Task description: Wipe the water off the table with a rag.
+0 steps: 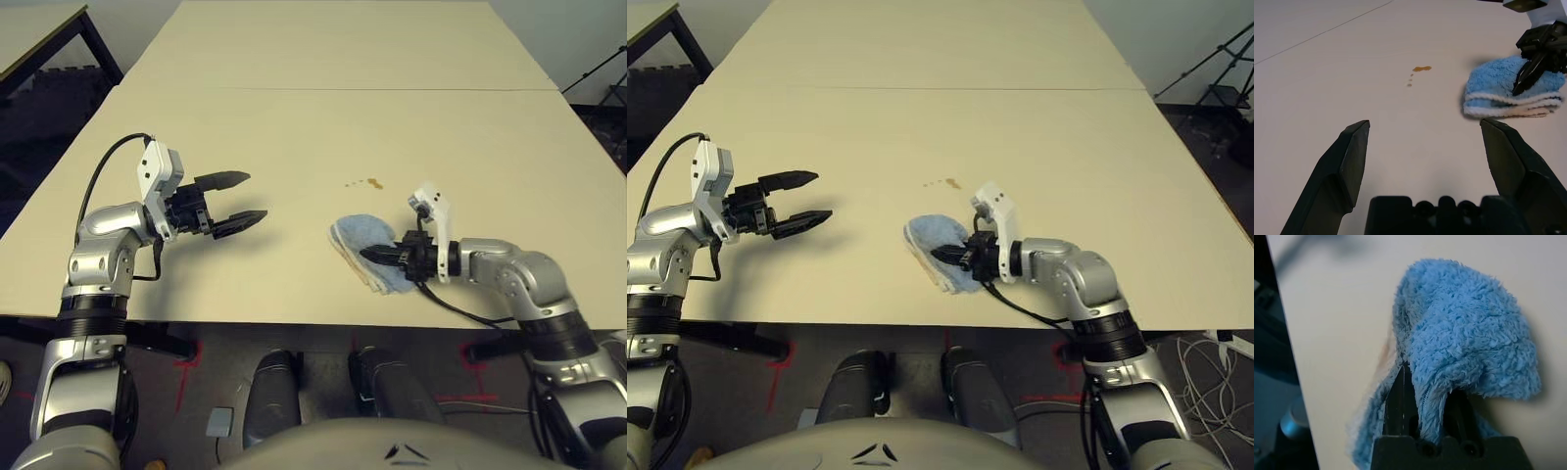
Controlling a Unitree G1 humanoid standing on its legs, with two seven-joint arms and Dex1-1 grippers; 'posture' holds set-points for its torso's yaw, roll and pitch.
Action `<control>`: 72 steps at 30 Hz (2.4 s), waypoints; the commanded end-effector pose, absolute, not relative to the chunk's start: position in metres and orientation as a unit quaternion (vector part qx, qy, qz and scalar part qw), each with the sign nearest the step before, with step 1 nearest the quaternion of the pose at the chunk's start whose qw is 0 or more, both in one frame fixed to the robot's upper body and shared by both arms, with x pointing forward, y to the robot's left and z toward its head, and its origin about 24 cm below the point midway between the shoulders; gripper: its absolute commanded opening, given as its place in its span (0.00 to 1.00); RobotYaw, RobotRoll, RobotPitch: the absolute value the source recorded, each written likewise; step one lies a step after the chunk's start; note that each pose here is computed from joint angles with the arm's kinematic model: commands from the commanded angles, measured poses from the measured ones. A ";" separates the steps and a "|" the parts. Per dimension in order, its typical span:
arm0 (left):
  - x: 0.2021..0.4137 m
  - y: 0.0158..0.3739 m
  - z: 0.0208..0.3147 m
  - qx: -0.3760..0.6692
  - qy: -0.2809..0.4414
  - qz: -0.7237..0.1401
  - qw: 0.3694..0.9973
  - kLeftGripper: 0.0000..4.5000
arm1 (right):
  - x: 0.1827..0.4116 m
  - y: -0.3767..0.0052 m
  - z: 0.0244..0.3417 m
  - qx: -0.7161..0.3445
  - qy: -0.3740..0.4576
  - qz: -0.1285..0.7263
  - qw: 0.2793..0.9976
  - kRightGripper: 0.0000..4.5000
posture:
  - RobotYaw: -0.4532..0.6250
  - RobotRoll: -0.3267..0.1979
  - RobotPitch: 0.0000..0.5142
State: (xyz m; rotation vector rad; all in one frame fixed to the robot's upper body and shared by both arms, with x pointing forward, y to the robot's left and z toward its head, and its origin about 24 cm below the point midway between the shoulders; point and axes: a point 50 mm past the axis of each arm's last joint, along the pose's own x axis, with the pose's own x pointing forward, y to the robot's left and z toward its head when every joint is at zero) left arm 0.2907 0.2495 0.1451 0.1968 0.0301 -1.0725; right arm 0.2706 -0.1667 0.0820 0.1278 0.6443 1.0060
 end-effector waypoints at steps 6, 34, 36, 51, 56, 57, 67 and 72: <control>0.291 0.247 0.138 0.085 0.019 -0.517 0.852 1.00 | 0.277 -0.245 0.084 0.031 0.341 0.350 0.872 0.01 | 0.33 0.62 0.23; 0.295 0.251 0.143 0.098 0.021 -0.514 0.852 1.00 | 0.360 -0.210 0.101 0.049 0.181 0.267 0.945 0.01 | 0.34 0.62 0.22; 0.294 0.252 0.143 0.098 0.020 -0.514 0.852 1.00 | 0.362 -0.207 0.095 0.038 0.189 0.271 0.943 0.01 | 0.34 0.62 0.22; 0.288 0.252 0.140 0.098 0.022 -0.507 0.856 1.00 | 0.351 -0.110 0.061 0.033 0.228 0.415 0.880 0.01 | 0.38 0.62 0.22; 0.288 0.251 0.139 0.096 0.021 -0.508 0.856 1.00 | 0.347 -0.076 0.061 0.046 0.224 0.448 0.864 0.01 | 0.38 0.62 0.22; 0.288 0.250 0.139 0.096 0.021 -0.508 0.856 1.00 | 0.345 -0.070 0.061 0.045 0.225 0.455 0.861 0.01 | 0.38 0.62 0.22; 0.285 0.253 0.139 0.095 0.025 -0.503 0.859 1.00 | 0.350 -0.081 0.058 -0.012 0.230 0.438 0.869 0.01 | 0.39 0.62 0.24; 0.284 0.256 0.137 0.097 0.030 -0.500 0.860 1.00 | 0.367 -0.137 0.068 -0.067 0.227 0.371 0.898 0.01 | 0.39 0.62 0.24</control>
